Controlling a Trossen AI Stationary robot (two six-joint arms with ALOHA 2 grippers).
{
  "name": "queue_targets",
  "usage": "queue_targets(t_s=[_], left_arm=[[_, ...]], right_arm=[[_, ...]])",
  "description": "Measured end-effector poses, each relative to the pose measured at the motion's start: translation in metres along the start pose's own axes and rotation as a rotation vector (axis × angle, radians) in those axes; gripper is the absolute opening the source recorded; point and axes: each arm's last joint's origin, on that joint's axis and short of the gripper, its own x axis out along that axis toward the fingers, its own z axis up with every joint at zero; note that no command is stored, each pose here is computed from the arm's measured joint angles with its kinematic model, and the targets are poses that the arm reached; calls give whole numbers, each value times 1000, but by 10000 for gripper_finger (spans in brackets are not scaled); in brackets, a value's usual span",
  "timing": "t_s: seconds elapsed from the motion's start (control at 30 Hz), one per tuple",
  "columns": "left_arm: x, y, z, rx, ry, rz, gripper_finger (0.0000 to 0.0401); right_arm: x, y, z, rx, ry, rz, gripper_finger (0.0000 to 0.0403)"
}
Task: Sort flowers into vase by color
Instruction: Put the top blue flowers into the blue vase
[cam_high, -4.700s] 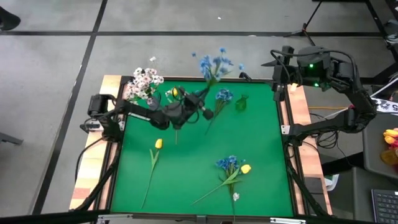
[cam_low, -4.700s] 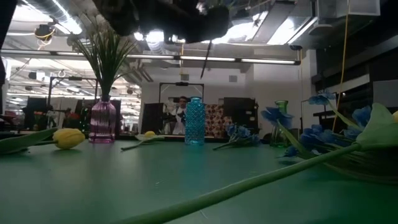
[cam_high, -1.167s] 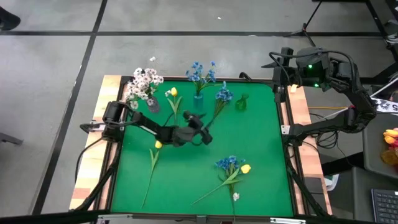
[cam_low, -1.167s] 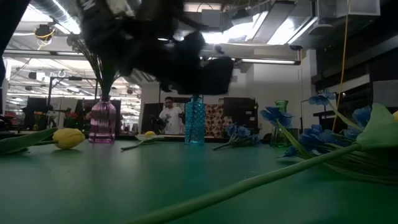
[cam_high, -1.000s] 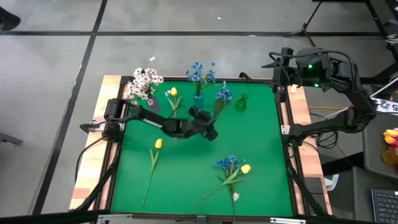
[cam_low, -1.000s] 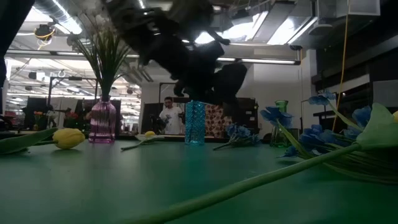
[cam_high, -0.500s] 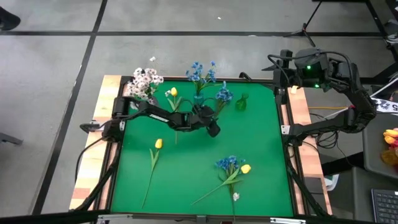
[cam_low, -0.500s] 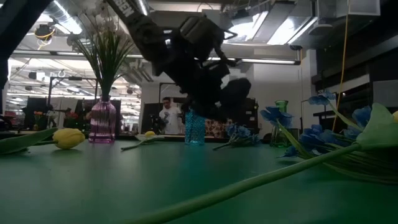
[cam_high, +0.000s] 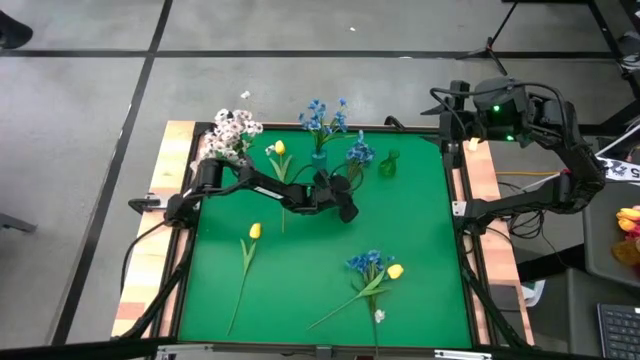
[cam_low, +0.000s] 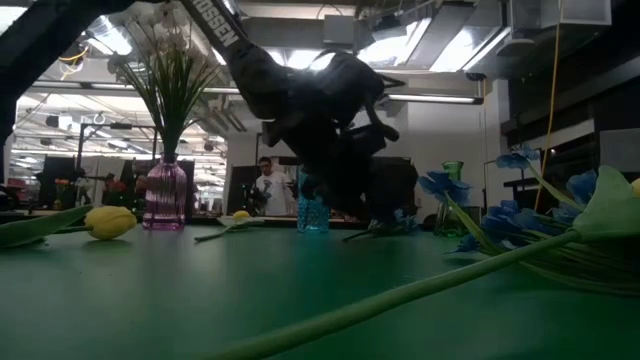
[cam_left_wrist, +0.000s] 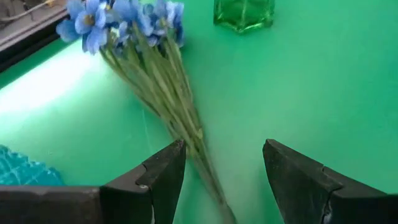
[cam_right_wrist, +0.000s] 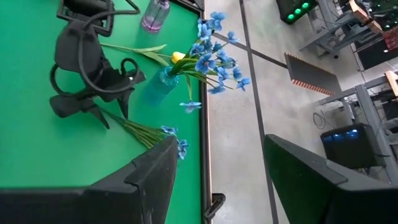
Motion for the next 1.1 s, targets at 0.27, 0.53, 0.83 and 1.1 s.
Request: queue_targets(t_s=[0.27, 0.53, 0.83, 1.1], left_arm=[[5, 10, -5, -37, 81, 14, 176], [10, 16, -5, -70, 121, -56, 78], [6, 16, -2, -55, 128, -72, 18], [-8, 12, 10, -69, 98, -85, 10]], right_arm=[[0, 0, 0, 0, -1, 0, 241], [0, 0, 0, 15, -5, -2, 241], [0, 0, 0, 18, -4, -2, 241], [0, 0, 0, 18, -4, -2, 241]])
